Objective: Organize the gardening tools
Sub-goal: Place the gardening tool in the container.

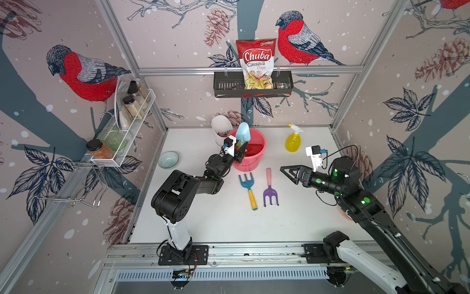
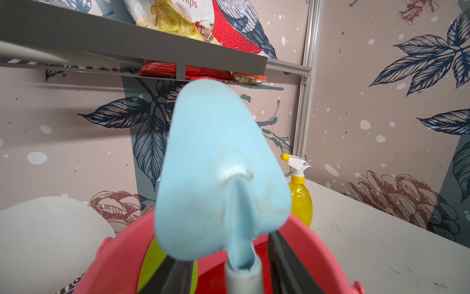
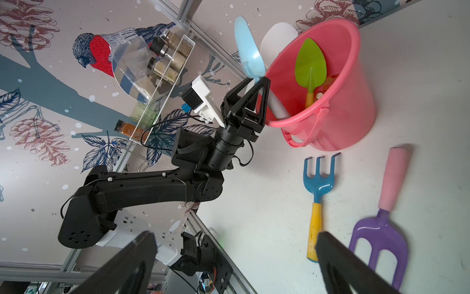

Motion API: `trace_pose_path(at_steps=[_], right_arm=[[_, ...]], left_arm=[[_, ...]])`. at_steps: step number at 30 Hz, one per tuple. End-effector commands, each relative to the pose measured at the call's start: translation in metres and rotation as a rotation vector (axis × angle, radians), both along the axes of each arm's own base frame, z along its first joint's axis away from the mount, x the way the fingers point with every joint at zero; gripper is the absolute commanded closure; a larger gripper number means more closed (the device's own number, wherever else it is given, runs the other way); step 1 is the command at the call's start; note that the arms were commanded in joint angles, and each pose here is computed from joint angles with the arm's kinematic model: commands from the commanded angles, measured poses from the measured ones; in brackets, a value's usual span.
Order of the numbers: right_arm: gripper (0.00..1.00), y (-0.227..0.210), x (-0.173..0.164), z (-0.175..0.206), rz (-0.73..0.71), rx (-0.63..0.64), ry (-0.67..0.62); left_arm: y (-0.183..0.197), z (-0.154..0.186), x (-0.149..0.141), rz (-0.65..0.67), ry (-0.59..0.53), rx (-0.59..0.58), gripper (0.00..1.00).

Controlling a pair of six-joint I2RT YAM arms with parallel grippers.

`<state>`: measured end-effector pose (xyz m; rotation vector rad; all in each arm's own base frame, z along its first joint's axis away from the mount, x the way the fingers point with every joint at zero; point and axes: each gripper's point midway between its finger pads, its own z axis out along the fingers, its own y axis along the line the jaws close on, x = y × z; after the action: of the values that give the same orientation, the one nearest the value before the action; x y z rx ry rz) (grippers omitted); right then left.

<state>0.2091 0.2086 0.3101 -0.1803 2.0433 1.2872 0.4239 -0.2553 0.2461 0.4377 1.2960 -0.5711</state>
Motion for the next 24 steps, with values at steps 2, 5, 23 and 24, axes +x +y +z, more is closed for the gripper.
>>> trace_pose_path(at_steps=[2,5,23,24], right_arm=[[0.00,-0.002,0.005,0.001,-0.017,0.004,-0.015],[0.00,-0.002,0.006,-0.002,-0.020,0.005,-0.009],[0.00,-0.022,0.052,-0.087,-0.182,-0.252,0.171],[0.00,-0.023,0.056,-0.097,-0.191,-0.280,0.193]], left_arm=[[0.004,0.029,-0.006,0.008,-0.083,-0.051,0.44],[0.006,0.031,-0.007,0.014,-0.088,-0.050,0.40],[0.007,0.061,-0.045,0.055,-0.049,-0.001,0.03],[0.006,0.059,-0.049,0.069,-0.024,0.015,0.03]])
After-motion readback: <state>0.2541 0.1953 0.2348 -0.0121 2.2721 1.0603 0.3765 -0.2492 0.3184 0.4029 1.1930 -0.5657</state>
